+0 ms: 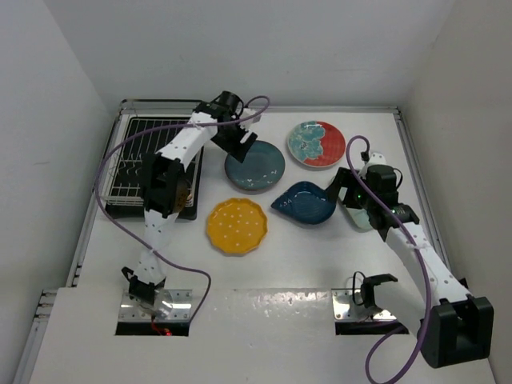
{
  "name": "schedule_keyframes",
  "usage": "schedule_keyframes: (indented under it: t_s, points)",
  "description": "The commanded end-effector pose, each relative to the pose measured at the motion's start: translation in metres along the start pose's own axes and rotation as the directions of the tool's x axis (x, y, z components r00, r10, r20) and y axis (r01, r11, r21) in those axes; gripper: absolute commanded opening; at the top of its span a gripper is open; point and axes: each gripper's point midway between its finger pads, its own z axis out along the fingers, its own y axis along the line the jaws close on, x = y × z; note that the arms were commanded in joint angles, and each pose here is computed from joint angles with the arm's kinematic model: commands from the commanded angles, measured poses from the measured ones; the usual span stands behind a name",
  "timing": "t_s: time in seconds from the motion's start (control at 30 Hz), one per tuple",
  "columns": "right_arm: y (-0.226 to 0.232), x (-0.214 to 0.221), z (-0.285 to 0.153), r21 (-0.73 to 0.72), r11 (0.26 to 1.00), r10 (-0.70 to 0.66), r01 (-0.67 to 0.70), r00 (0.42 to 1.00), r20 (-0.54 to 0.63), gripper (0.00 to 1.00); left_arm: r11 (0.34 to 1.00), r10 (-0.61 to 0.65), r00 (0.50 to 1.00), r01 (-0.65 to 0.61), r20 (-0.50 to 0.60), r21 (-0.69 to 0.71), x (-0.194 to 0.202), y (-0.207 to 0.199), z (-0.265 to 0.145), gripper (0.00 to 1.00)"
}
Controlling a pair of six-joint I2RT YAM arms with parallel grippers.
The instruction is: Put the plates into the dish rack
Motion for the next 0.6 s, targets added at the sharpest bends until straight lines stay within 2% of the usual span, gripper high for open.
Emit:
schedule_keyframes:
  t_s: [0.0,0.13,0.3,0.37,0.47,0.57]
  points:
    - [0.020,-0.015,0.000,-0.088,0.995,0.039,-0.034,0.998,0.052,0.88,0.983,-0.183,0.977,0.184,0.104,0.001,-0.020,0.020,0.014,0.86]
    - [0.029,-0.012,-0.001,-0.133,0.989,0.065,-0.060,0.997,0.036,0.87,0.972,-0.226,0.964,0.233,0.136,-0.040,-0.017,0.040,0.038,0.93]
    - [0.032,-0.013,-0.003,-0.130,0.990,0.060,-0.056,0.998,0.020,0.87,0.950,-0.301,0.954,0.301,-0.011,0.082,0.037,0.017,0.082,0.93]
    - [0.030,-0.017,-0.005,-0.116,0.992,0.048,-0.044,0.998,0.032,0.88,0.935,-0.329,0.942,0.335,-0.065,0.118,0.057,0.008,0.091,0.90]
    - [0.024,-0.027,-0.012,-0.079,0.997,0.028,-0.022,0.996,0.081,0.88,0.905,-0.342,0.931,0.362,-0.126,0.225,0.076,-0.018,0.097,0.76]
    - [0.020,-0.036,-0.017,-0.055,0.998,0.011,-0.004,0.993,0.121,0.89,0.895,-0.345,0.928,0.370,-0.141,0.250,0.080,-0.024,0.101,0.53]
